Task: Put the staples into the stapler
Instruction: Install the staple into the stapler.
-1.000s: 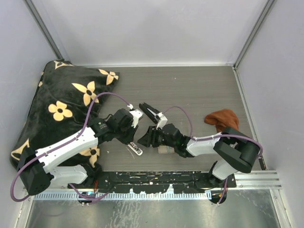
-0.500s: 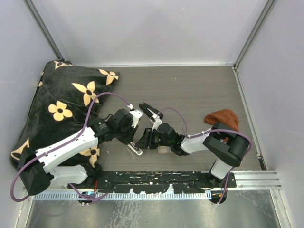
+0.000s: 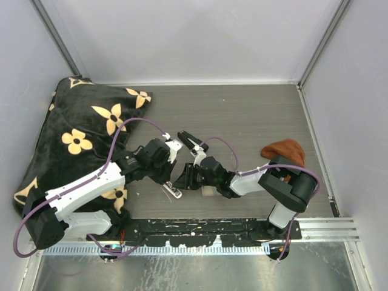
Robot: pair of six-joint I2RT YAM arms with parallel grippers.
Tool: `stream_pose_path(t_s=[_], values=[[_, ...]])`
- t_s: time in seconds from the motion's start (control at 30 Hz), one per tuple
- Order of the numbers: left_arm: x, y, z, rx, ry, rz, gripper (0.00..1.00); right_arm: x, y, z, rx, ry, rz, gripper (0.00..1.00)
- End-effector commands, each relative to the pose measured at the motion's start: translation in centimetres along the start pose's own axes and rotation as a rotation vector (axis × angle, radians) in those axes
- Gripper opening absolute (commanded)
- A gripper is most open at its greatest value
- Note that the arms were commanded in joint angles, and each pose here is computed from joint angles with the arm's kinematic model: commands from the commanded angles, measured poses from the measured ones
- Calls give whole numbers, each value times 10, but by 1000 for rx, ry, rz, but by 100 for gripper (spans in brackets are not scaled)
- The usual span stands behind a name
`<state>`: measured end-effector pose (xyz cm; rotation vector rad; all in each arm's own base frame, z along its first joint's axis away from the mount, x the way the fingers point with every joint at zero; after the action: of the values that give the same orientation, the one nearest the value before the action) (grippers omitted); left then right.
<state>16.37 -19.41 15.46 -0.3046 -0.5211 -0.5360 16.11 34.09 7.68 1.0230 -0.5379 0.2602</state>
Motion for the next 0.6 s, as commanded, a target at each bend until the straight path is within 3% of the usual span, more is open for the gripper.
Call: stream_pose_path(t_s=[0.0, 0.57], values=[[11, -8, 6, -48, -38, -8, 0, 11, 12, -5, 33, -28, 14, 37], [11, -8, 7, -48, -41, -9, 0, 9, 12, -9, 24, -6, 18, 33]])
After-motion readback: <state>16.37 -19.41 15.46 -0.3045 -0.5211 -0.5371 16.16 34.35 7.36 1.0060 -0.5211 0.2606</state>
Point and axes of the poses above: each gripper's point midway between its finger pads, its own z axis back along the fingers, its own y axis along the line the jaws close on, x = y × z, the point moved 4 cm from there along z, back along the fingers, and after that the axes turned 6 degrees about z, right-handed, at the moved point
